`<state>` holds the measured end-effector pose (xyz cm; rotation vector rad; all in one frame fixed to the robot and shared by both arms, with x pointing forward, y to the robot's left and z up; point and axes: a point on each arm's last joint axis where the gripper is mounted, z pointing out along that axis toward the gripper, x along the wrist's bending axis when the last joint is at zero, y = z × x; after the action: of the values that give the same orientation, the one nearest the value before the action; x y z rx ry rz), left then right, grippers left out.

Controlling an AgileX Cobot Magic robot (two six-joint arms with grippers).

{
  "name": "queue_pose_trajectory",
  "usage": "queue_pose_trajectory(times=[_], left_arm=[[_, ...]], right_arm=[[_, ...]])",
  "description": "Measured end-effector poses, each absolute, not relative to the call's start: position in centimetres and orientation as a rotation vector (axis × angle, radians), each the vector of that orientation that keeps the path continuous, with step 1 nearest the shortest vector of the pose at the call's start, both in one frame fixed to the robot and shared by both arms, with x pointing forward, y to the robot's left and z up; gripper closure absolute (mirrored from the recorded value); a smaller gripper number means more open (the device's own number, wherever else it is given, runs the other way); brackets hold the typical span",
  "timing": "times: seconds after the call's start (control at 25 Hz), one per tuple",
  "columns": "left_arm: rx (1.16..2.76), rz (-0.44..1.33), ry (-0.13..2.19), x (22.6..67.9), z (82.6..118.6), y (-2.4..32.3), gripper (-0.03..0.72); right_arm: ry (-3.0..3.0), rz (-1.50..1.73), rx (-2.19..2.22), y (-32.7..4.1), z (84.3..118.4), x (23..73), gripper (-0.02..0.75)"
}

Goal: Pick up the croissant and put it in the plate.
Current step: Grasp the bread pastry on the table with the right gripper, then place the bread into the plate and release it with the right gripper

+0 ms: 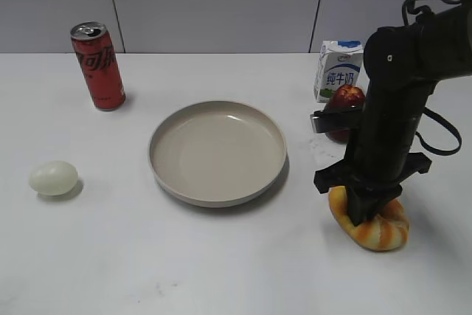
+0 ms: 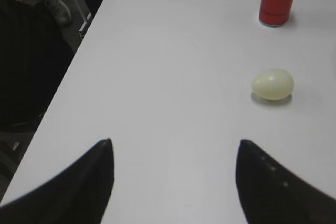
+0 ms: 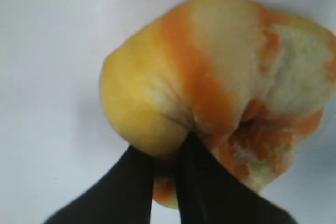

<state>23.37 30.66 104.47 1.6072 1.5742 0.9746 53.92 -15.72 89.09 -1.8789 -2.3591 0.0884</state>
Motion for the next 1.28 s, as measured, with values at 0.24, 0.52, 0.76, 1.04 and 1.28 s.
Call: queue_pose_trajectory(times=[0.24, 0.52, 0.76, 1.04, 1.28], left_arm=[[1.607, 0.975, 1.574, 23.4, 104.5, 30.7, 0.137], [1.607, 0.975, 1.574, 23.4, 104.5, 30.7, 0.137], [1.607, 0.975, 1.574, 23.4, 104.5, 30.7, 0.137], [1.607, 0.975, 1.574, 23.4, 104.5, 30.7, 0.137], [1.607, 0.975, 1.574, 23.4, 104.5, 30.7, 0.137]], right_arm=[[-2.384, 0.104, -1.849, -15.7, 89.5, 53.9, 0.671], [-2.613, 0.061, -1.733, -16.5, 95.8, 55.0, 0.672], [-2.689, -0.149, -1.678, -15.2, 102.4, 57.1, 0.672], [-2.978, -0.452, -1.263, -8.8, 107.6, 56.7, 0.672], [-3.198, -0.477, -0.621, -1.5, 103.4, 56.0, 0.672]])
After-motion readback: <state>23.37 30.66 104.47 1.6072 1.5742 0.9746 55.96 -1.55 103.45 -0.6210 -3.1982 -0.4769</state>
